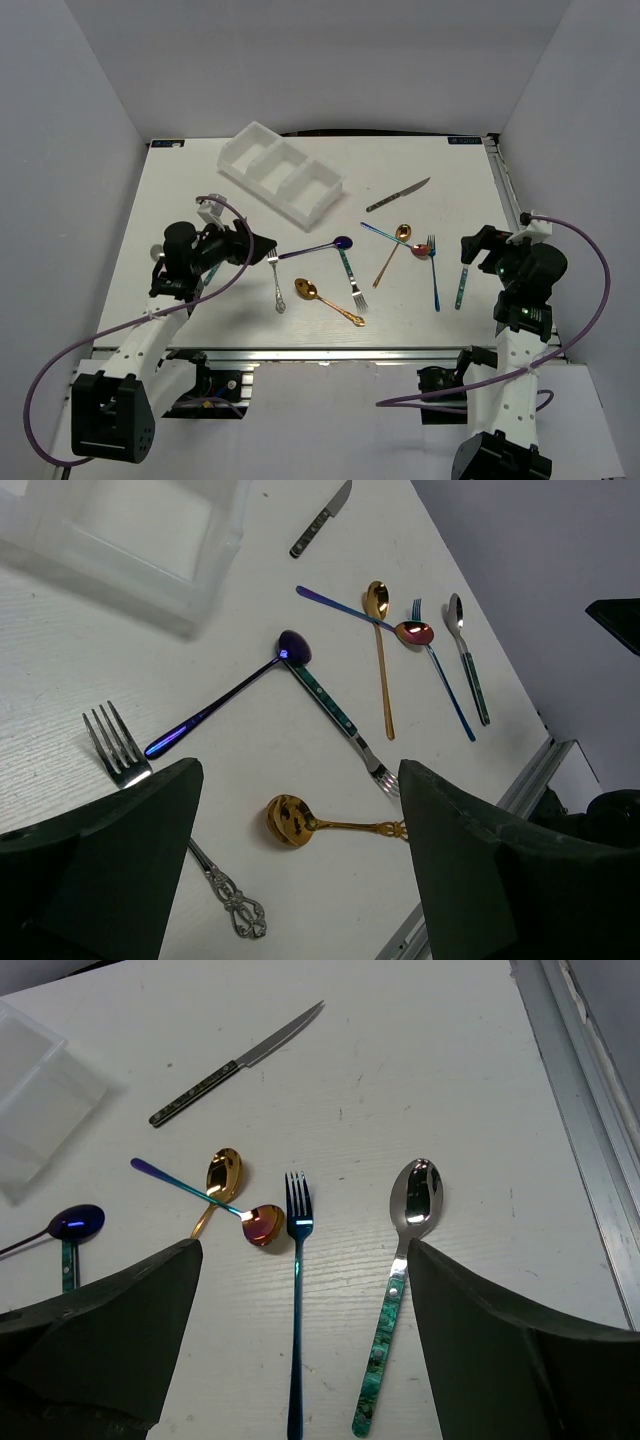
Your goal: Sort the eating utensils into containers
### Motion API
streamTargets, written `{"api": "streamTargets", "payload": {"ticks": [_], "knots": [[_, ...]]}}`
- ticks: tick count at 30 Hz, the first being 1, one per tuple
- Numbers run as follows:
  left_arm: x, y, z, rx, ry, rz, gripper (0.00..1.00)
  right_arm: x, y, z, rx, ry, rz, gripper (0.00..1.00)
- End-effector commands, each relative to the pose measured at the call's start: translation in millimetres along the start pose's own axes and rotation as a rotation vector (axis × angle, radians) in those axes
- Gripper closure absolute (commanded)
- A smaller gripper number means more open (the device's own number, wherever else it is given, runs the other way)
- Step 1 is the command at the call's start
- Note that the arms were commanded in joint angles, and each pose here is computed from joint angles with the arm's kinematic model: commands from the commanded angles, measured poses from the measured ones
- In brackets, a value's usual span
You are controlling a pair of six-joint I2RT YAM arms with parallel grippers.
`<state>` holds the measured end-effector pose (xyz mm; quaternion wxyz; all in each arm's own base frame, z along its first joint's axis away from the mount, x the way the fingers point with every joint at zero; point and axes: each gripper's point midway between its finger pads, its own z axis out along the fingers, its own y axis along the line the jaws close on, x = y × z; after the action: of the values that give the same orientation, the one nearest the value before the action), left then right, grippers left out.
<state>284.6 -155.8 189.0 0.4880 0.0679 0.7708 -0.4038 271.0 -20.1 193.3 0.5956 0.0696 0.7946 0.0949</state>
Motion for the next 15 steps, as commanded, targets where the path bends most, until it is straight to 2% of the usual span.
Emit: {"api": "streamTargets", "payload": {"ticks": [1, 7, 10, 11, 13, 15], "knots": [[-8.5, -9.5, -1.4, 0.027, -0.017, 0.031, 0.10, -26.1, 5.3, -4.0, -0.011, -0.059, -0.014, 0.11], [-8.7, -9.2, -1.4, 0.025, -0.017, 0.034, 0.10, -17.7, 17.0, -4.5, -0.097, -0.055, -0.079, 0.10], [-6.6, -7.5, -0.4, 0.021, -0.009, 0.030, 0.10, 1.1, 36.0, -8.3, -0.255, -0.055, -0.251, 0.10], [-5.9, -6.5, -0.2, 0.016, -0.007, 0.028, 0.10, 5.2, 53.2, -15.6, -0.376, -0.083, -0.372, 0.10], [-3.8, -2.9, 1.0, -0.001, 0.005, 0.025, 0.10, 22.7, 76.4, -26.7, -0.549, -0.088, -0.447, 0.11], [-3.6, 6.0, 2.2, -0.044, 0.007, 0.028, 0.10, 22.9, 84.9, -33.5, -0.610, -0.113, -0.516, 0.10]]}}
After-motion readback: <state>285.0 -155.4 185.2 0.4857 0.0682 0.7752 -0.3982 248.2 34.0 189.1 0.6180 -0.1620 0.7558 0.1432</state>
